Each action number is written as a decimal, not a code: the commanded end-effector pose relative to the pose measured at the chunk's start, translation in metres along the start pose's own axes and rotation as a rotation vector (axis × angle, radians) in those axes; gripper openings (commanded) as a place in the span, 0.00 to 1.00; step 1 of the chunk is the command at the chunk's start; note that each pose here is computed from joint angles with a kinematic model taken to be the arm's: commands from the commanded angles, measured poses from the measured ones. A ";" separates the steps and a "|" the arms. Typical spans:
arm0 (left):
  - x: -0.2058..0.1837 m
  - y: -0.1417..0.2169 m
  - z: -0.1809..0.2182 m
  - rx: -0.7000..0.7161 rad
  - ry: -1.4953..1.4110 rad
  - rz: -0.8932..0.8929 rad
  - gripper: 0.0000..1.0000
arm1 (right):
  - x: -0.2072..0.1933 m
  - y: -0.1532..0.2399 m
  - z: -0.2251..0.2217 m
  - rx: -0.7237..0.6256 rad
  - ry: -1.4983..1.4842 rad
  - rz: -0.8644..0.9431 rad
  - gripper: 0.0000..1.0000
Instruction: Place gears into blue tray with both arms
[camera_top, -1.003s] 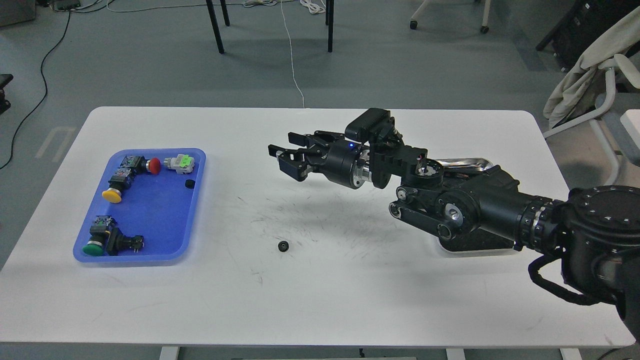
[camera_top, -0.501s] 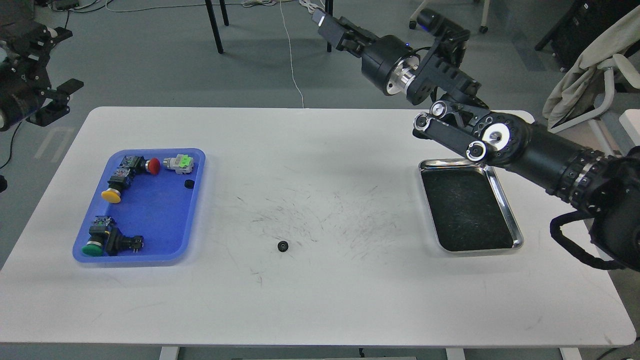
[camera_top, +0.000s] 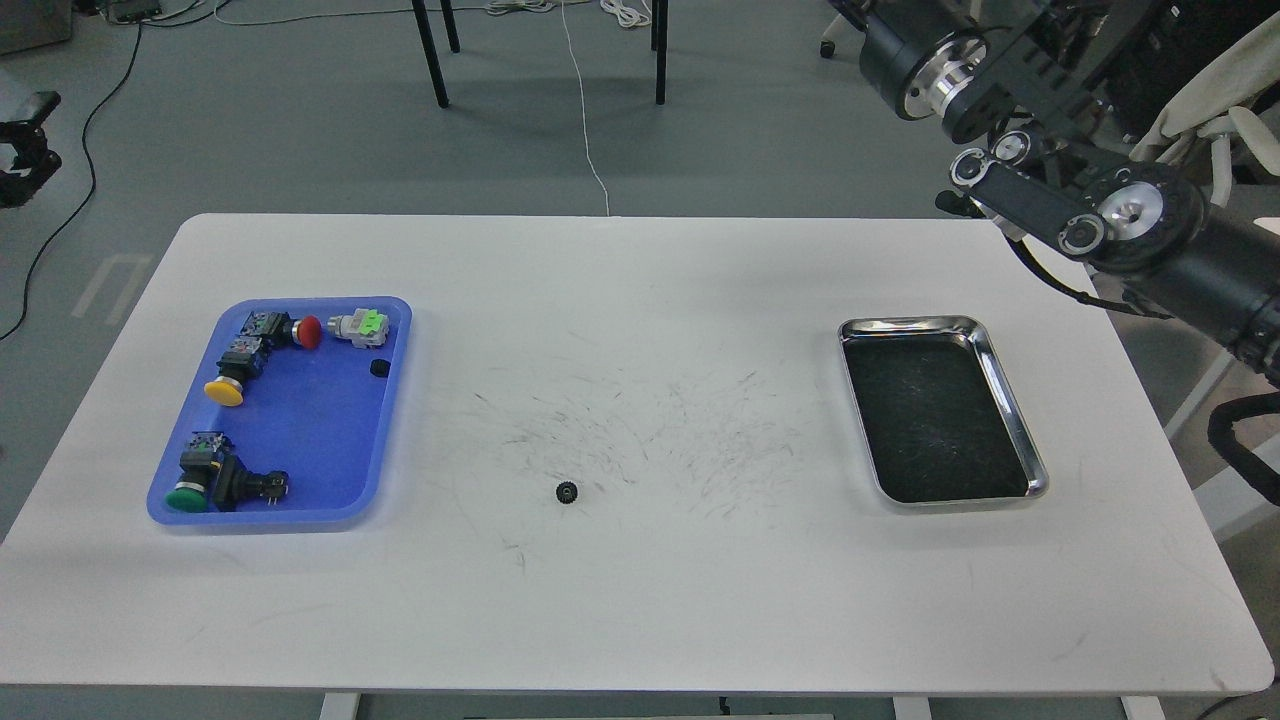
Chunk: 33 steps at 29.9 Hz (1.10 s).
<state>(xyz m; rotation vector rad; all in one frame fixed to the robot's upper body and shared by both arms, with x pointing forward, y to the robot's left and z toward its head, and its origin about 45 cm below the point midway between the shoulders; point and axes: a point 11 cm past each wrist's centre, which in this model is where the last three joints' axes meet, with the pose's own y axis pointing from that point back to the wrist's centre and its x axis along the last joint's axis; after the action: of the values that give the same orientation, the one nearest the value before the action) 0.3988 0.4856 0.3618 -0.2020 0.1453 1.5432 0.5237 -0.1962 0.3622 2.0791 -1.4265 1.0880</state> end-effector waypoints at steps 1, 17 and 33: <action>0.003 0.002 -0.009 -0.046 0.017 0.041 0.94 | 0.003 0.001 0.005 -0.030 -0.050 0.019 0.66; -0.059 0.030 -0.095 0.364 -0.418 -0.252 0.95 | 0.017 0.008 0.019 -0.064 -0.047 0.066 0.66; -0.074 0.038 -0.131 0.511 -0.738 -0.338 0.98 | 0.013 0.010 0.023 -0.072 -0.043 0.060 0.68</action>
<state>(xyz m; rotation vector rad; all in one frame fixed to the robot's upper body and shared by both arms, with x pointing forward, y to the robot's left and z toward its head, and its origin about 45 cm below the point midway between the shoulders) 0.3664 0.3899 0.2721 0.6089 -0.1285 1.0829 0.5255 -0.2233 0.3586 2.0334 -1.5328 1.0079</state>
